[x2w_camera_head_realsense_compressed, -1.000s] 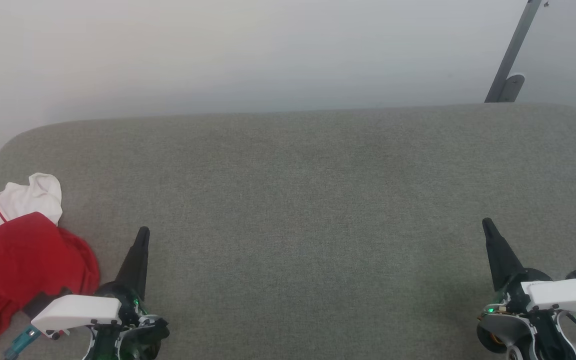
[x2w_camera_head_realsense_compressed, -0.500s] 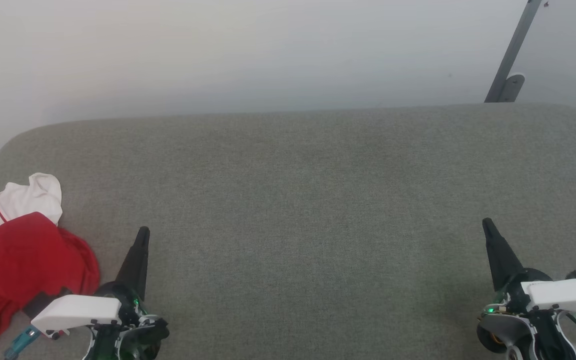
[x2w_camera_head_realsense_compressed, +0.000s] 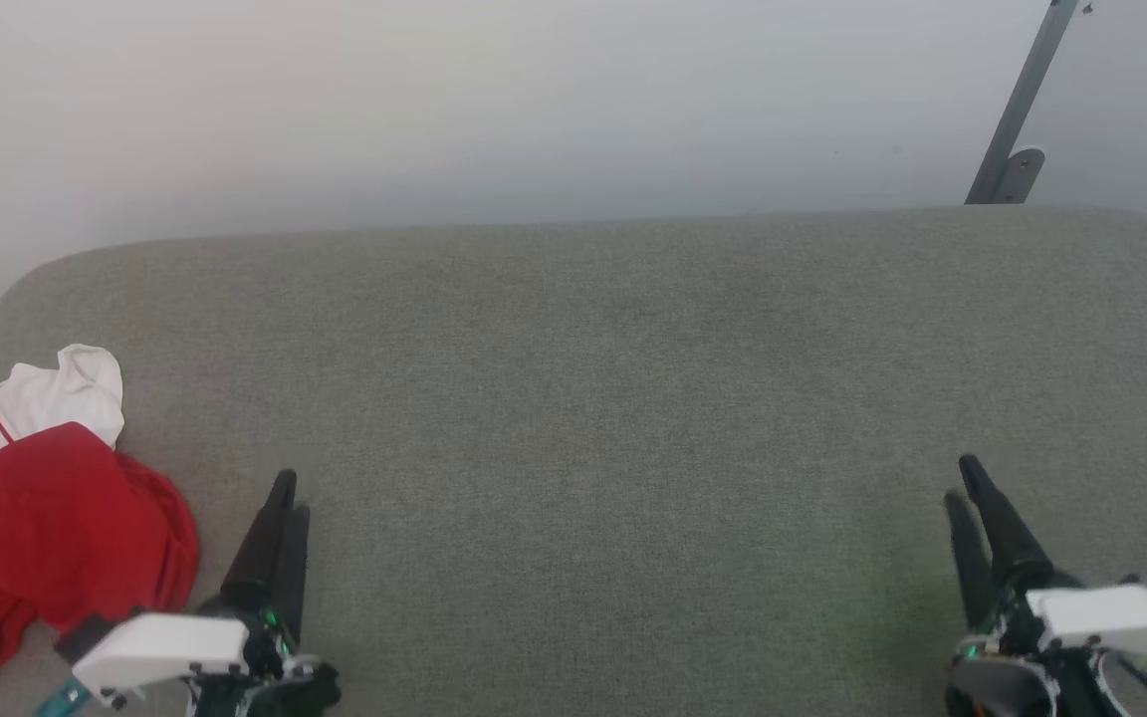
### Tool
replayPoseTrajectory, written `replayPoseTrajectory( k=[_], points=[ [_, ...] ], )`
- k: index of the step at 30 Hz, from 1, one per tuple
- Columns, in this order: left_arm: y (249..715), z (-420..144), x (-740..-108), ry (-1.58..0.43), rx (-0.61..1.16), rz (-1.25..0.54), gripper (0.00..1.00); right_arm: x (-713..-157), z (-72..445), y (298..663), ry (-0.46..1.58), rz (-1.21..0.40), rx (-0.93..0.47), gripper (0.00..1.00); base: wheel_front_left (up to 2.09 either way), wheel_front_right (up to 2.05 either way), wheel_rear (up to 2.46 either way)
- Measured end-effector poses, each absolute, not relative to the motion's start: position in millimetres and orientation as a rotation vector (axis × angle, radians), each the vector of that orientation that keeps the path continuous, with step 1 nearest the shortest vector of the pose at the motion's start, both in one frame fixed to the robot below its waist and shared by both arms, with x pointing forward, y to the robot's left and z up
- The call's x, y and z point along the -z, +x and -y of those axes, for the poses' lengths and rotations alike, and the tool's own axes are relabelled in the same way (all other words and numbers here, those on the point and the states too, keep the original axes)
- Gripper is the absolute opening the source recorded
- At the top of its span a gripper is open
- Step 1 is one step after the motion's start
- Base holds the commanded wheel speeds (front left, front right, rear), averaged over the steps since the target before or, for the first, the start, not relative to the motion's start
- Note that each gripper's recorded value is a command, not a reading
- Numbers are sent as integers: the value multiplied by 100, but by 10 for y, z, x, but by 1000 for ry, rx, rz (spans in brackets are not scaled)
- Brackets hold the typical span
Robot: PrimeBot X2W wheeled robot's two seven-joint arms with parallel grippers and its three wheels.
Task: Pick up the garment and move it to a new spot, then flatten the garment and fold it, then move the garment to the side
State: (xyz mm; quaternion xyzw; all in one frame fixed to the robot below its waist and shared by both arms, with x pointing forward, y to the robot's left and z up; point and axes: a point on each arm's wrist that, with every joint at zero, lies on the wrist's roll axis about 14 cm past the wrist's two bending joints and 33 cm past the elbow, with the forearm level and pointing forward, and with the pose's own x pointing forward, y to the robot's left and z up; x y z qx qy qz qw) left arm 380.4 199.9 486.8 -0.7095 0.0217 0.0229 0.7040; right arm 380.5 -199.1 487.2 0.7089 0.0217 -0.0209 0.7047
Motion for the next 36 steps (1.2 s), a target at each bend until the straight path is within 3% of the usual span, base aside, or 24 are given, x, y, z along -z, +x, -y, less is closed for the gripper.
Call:
replayPoseTrajectory(
  k=[16, 36],
  points=[
    [3754, -2012, -4882, -1532, -72, -34, 100, -4843, 1946, 3772, 1472, -63, 49, 100, 0, 0, 0],
    [3735, -2225, -4898, -963, -116, -57, 100, -4895, 2005, 3839, 968, -83, 5, 100, 0, 0, 0]
  ],
)
